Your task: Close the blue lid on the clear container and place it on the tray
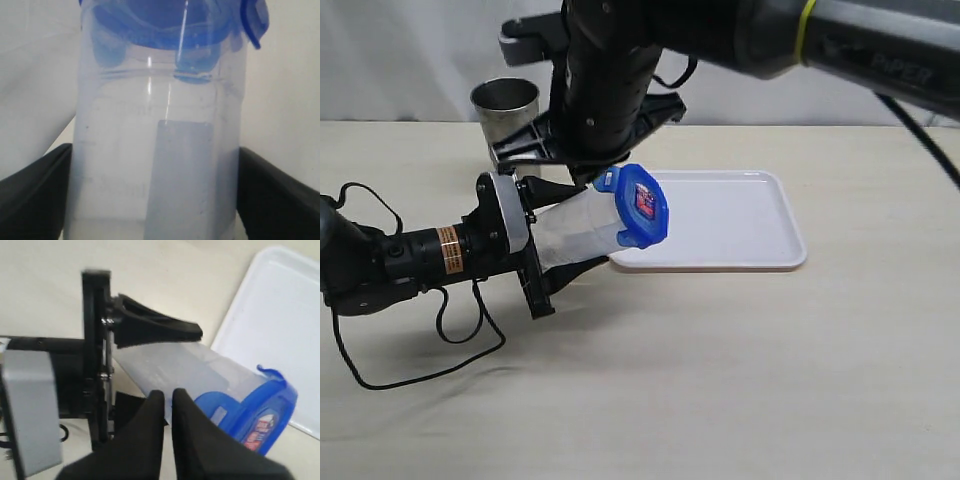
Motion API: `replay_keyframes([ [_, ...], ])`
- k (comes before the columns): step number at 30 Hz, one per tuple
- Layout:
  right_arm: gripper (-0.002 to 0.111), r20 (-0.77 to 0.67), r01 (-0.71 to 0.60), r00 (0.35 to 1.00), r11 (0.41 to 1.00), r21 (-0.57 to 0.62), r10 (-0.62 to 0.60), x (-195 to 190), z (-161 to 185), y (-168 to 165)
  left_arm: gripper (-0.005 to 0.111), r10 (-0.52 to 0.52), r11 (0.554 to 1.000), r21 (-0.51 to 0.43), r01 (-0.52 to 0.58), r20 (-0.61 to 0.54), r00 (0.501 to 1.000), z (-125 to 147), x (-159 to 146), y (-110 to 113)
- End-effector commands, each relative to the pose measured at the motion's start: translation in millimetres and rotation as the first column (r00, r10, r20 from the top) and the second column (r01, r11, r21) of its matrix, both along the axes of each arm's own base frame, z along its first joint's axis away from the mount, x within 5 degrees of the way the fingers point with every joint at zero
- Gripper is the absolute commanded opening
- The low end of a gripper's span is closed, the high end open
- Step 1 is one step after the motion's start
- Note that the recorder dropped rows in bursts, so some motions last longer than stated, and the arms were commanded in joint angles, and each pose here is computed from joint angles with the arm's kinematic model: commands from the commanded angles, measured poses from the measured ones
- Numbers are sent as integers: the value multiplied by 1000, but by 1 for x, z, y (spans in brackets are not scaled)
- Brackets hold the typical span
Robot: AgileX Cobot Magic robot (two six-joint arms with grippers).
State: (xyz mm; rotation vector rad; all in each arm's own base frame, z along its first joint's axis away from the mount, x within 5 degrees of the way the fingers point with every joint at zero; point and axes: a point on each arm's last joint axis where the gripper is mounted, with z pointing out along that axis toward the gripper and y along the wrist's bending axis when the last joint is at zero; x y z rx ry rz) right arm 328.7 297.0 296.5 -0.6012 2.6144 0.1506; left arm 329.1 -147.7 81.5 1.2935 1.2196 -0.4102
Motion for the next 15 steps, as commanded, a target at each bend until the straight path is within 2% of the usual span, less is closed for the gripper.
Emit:
replay_keyframes([
  [1, 20, 95, -20, 995, 996, 83, 12, -14, 52, -16, 0, 4, 999, -46, -2, 29, 1000, 9, 2, -2],
  [4, 34, 64, 45, 997, 998, 36, -48, -21, 61, -29, 0, 6, 999, -47, -4, 29, 1000, 9, 2, -2],
  [7, 42, 59, 135, 989, 990, -30, -134, -18, 51, -36, 0, 6, 999, -47, -4, 29, 1000, 9, 2, -2],
  [11, 43, -20, 154, 988, 987, -51, -155, -14, 24, -28, 0, 8, 999, -47, -6, 29, 1000, 10, 2, -2],
  [15, 43, -38, 172, 984, 983, -58, -174, -2, -3, -17, 0, 0, 999, -47, 1, 25, 1000, 9, 2, -2],
])
